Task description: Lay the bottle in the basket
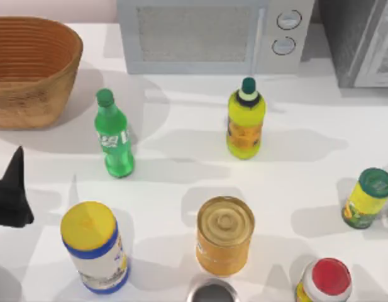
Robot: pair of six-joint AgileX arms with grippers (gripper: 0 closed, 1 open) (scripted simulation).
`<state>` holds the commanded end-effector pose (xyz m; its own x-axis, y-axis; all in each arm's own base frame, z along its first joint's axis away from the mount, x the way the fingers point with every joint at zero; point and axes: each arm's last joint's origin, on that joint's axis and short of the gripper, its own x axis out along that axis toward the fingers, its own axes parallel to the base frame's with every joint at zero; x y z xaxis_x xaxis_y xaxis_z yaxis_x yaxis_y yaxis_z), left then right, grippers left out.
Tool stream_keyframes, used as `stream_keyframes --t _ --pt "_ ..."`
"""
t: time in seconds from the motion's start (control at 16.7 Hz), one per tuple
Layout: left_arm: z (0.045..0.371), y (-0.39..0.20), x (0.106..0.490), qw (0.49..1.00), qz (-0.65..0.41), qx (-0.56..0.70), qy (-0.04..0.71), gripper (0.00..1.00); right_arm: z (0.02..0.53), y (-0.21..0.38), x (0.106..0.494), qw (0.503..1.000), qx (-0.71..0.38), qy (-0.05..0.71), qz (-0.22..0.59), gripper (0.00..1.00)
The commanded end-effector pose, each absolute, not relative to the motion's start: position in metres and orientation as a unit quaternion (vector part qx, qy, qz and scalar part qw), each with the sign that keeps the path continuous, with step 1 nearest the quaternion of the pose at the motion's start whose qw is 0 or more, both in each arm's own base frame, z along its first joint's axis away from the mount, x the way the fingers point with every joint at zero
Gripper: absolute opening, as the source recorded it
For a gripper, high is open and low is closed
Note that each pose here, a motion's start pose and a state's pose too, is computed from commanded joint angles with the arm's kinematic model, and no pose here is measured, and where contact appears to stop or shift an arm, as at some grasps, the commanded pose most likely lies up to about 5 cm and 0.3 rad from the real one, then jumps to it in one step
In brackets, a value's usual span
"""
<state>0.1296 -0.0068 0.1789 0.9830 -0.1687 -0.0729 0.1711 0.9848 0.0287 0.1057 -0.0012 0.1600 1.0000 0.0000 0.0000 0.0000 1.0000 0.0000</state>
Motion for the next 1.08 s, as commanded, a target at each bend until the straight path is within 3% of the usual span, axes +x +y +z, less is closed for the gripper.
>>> stream_keyframes --t 0.3,0.6,1.08 --pt "0.176 -0.007 0.175 0.983 -0.159 0.027 0.090 1.00 0.160 -0.001 0.106 1.000 0.000 0.000 0.000 1.00" --pt "0.147 -0.006 0.223 0.963 -0.235 0.027 0.126 1.00 0.160 -0.001 0.106 1.000 0.000 0.000 0.000 1.00" --pt "0.093 -0.017 0.257 0.925 -0.364 0.036 0.104 1.00 0.160 -0.001 0.106 1.000 0.000 0.000 0.000 1.00"
